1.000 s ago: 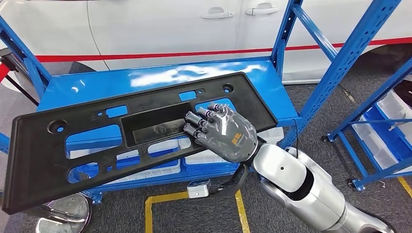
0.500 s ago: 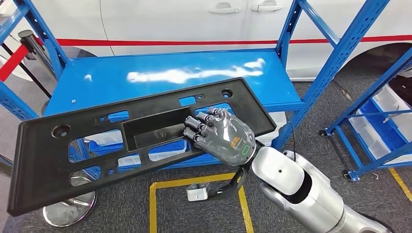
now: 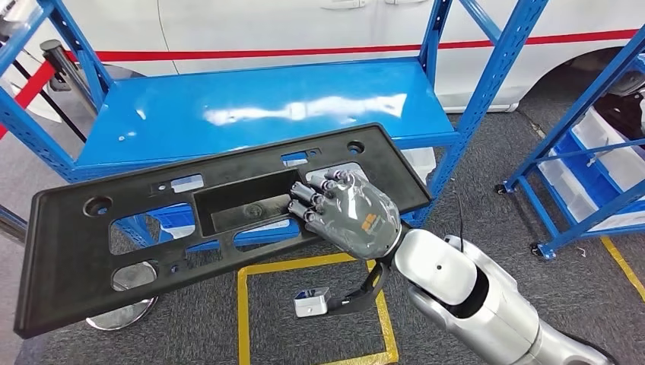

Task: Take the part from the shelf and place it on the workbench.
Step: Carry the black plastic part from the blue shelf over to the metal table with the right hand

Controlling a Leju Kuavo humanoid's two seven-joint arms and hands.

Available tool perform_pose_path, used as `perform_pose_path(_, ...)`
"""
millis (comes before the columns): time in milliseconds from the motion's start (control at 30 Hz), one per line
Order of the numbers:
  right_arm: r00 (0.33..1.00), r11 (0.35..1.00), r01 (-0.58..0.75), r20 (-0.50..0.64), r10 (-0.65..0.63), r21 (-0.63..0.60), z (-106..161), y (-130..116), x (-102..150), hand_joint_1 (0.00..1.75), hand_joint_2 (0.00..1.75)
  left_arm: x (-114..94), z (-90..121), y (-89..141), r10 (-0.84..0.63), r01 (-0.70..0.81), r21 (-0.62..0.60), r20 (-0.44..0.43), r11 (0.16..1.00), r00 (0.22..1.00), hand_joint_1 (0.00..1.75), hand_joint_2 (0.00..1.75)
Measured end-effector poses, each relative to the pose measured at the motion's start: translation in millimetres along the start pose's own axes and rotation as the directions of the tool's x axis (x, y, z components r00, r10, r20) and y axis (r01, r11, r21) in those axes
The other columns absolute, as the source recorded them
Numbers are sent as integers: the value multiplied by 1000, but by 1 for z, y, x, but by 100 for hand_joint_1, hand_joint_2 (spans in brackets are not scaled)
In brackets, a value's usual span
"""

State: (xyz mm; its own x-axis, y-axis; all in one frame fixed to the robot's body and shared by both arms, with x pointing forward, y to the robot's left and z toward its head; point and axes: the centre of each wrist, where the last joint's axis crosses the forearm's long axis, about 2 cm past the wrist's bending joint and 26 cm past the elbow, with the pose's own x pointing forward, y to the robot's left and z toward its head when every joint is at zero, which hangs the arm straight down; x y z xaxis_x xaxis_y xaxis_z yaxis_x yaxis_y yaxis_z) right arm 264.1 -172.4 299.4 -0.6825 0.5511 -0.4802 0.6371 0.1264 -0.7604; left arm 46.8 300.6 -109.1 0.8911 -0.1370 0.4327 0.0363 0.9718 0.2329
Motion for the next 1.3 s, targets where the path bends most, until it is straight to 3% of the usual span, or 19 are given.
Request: perform_pose_path(1300, 1000, 1000, 22, -8, -22, 21, 4, 5, 6, 175, 175, 2, -2, 4, -1, 1, 7, 7, 1000, 1000, 0, 175)
